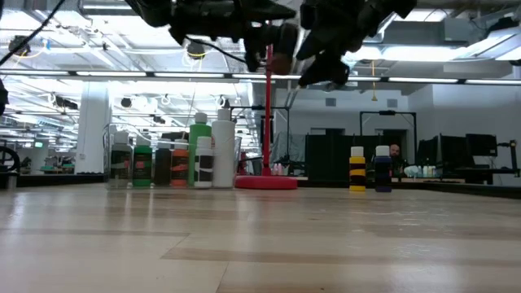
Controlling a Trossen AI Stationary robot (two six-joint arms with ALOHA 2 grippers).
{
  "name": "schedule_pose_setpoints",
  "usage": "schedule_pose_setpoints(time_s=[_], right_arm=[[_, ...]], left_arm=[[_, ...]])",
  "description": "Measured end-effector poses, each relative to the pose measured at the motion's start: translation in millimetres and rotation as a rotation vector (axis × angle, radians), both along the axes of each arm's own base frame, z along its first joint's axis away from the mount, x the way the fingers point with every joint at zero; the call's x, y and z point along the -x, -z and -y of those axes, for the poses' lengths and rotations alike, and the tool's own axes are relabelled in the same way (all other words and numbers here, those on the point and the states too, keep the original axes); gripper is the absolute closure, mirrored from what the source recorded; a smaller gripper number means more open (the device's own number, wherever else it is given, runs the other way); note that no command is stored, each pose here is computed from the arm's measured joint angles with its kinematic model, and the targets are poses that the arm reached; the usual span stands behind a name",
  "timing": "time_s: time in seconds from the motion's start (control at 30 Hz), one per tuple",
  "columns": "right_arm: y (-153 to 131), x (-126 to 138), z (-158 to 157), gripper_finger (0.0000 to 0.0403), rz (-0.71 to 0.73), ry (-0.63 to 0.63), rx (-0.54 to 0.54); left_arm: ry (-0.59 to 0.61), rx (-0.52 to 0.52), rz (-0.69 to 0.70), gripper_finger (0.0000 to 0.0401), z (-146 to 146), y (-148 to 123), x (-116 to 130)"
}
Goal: Pick & Place Paint Supplies
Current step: Put the brown paint bottle into the transparent bin
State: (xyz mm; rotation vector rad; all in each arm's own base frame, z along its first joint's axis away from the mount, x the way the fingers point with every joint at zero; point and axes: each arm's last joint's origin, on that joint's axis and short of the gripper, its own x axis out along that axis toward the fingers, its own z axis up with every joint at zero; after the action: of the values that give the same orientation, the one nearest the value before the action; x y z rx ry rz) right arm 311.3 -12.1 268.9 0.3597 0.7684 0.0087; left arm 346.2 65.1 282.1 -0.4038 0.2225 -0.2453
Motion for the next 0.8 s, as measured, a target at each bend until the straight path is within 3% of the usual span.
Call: schedule_pose_setpoints(time_s=[0.23, 0.4, 0.57, 0.8], right_arm=[[-16.6, 23.3, -2.8, 0.0153, -0.033, 0.026, 0.029], [-27.4, 35.3, -6.9, 0.0163, -0.020, 0.057, 0.066], [-30.8, 36.7, -9.5, 0.0170, 0.000, 0.082, 0.091], [-23.1, 32.8, -9.3, 0.0175, -0.025, 0.083, 0.090]], left_arm=[[-0.274, -0.190, -0.132, 0.0308, -6.0, -31.3, 48.1], [-0.493, -0.305, -0.099, 0.0308, 0.3, -53.5, 93.2], [-0.748, -0.357, -0.108, 0.0308, 6.9, -32.6, 138.8], [-0.887, -0.333, -0.005, 0.0309, 12.8, 12.2, 174.0]])
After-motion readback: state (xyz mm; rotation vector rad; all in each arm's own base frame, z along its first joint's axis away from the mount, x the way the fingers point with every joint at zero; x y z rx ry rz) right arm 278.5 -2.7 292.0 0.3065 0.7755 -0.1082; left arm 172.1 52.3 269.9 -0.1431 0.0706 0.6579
